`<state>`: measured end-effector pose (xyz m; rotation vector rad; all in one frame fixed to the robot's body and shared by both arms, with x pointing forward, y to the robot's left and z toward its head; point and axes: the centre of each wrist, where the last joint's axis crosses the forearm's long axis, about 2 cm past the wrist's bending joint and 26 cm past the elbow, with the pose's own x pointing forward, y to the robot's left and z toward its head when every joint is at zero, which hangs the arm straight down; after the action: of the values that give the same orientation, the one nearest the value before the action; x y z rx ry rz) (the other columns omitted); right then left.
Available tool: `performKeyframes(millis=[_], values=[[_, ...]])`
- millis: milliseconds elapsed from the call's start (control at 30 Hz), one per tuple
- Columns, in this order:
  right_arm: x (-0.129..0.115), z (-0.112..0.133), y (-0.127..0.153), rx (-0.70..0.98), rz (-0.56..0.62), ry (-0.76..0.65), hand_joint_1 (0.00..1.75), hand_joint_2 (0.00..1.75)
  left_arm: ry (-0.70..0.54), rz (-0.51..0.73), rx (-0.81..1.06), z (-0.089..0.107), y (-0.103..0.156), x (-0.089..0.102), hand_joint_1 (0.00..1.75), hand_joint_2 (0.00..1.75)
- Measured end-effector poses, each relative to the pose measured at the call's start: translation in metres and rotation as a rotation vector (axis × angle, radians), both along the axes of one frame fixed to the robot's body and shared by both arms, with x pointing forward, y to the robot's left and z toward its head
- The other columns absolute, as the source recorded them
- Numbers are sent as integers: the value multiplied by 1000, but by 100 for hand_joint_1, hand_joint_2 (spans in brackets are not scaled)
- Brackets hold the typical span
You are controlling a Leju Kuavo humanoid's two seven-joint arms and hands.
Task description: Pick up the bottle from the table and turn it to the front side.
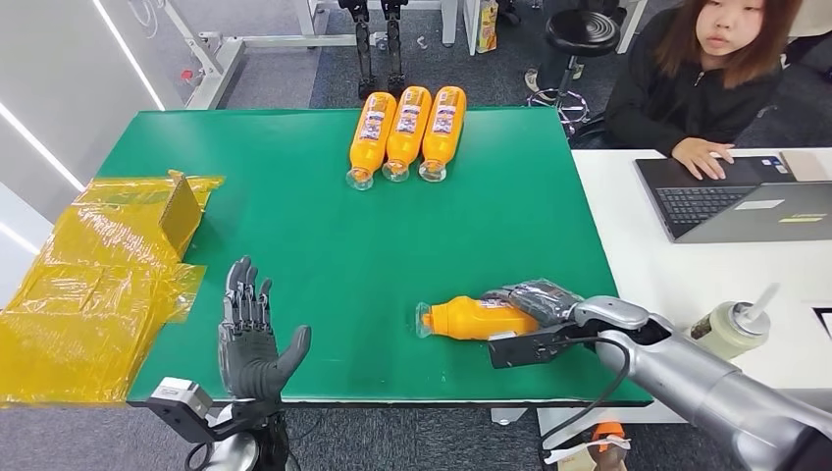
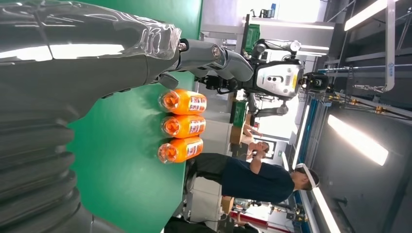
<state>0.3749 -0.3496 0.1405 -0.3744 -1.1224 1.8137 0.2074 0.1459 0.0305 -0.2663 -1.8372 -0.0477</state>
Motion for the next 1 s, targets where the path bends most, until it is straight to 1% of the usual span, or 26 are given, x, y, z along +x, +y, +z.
performKeyframes(millis=[133,267,400,533,633,867,1000], values=[[-8,2,7,53,7,-91,175,175,-2,-5,4,0,0,0,0,175],[-15,21,15,153,9,-229,175,175,-6,-10,11,1,-2,-1,0,175],[-28,43,18,228,31,-365,175,175,-10,-19,25,0,-2,-2,0,175],[-40,52,27,269,63,-435,175,175,-20,-35,22,2,-5,-1,0,175],[-45,51,36,313,79,-460,175,175,-9,-64,-17,4,-9,0,0,175],[-52,32,72,427,122,-450,175,175,105,-196,-312,10,-23,-2,0,175],[-57,22,89,491,136,-434,175,175,124,-228,-395,14,-30,-1,0,175]])
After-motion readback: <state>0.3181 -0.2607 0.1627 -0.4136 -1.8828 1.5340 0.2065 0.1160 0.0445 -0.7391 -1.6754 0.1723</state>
